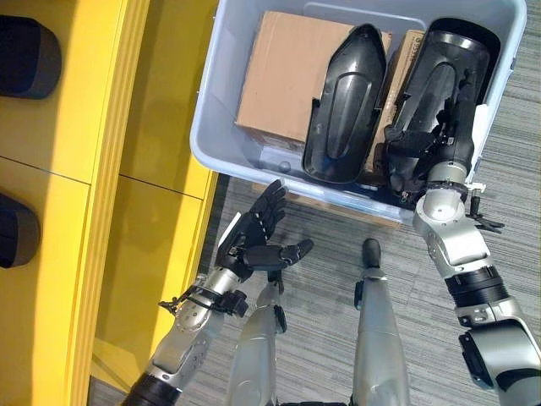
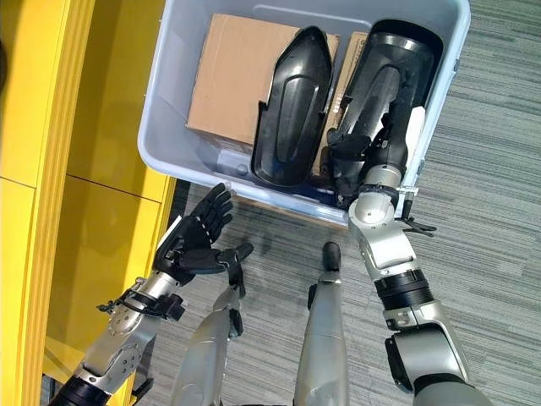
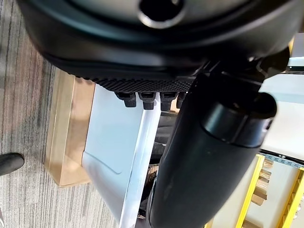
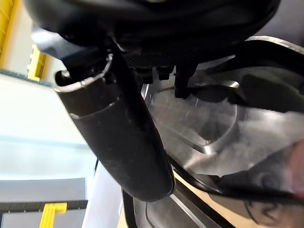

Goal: Move parts from the plastic box to the shelf.

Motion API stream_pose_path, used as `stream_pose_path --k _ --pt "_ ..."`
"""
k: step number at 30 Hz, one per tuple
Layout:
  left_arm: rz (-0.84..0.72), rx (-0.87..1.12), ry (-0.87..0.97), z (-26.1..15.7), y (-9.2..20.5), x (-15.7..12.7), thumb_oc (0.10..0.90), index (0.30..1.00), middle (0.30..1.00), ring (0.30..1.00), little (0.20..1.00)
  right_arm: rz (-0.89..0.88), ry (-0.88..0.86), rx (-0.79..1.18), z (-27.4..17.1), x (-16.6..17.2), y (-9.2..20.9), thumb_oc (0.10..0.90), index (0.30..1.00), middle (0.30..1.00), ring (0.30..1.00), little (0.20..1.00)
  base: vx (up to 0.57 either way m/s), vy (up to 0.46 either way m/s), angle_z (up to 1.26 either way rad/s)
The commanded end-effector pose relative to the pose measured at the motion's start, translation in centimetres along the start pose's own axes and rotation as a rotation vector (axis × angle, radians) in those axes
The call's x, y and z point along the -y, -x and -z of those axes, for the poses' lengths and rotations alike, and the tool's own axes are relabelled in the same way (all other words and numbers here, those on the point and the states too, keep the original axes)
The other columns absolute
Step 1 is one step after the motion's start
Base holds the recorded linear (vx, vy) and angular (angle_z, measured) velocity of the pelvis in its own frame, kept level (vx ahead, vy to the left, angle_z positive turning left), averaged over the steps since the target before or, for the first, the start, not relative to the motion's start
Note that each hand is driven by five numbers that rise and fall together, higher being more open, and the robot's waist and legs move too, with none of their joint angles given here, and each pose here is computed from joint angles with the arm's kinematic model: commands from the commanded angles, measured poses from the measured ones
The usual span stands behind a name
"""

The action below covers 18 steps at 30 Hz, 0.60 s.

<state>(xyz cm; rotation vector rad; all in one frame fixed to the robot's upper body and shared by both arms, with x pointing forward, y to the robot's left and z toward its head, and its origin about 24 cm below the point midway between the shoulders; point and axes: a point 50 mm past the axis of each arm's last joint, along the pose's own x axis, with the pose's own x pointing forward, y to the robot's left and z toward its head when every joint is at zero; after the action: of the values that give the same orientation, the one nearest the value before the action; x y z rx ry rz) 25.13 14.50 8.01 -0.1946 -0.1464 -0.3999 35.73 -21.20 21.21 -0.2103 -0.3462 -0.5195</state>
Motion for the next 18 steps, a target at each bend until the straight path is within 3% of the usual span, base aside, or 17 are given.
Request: stream_pose_path --k 1,10,14,18 --pt "0.101 0.215 -0.032 -3.9 -0.2 1.6 0.9 1.0 1.0 1.0 1.0 0.07 -0.084 0.104 -3.8 1.3 -2.3 0.9 1.0 1.0 1.0 1.0 0.0 0.0 0.0" --pt "0.103 0.22 -0.02 -3.7 -0.1 1.7 0.9 1.0 1.0 1.0 1.0 0.033 0.013 0.108 -4.0 0.6 -2.7 0.9 1.0 1.0 1.0 1.0 0.0 0.003 0.0" --pt "0.101 0.234 -0.014 -4.0 -0.1 1.7 0.9 1.0 1.0 1.0 1.0 -0.058 0.195 0.213 -4.7 0.1 -2.8 0.9 1.0 1.0 1.0 1.0 0.0 0.018 -0.01" --pt "0.108 0.226 -0.022 -4.2 -0.2 1.6 0.9 1.0 1.0 1.0 1.0 -0.102 0.267 0.245 -5.4 -0.7 -2.5 0.9 1.0 1.0 1.0 1.0 0.0 0.0 0.0"
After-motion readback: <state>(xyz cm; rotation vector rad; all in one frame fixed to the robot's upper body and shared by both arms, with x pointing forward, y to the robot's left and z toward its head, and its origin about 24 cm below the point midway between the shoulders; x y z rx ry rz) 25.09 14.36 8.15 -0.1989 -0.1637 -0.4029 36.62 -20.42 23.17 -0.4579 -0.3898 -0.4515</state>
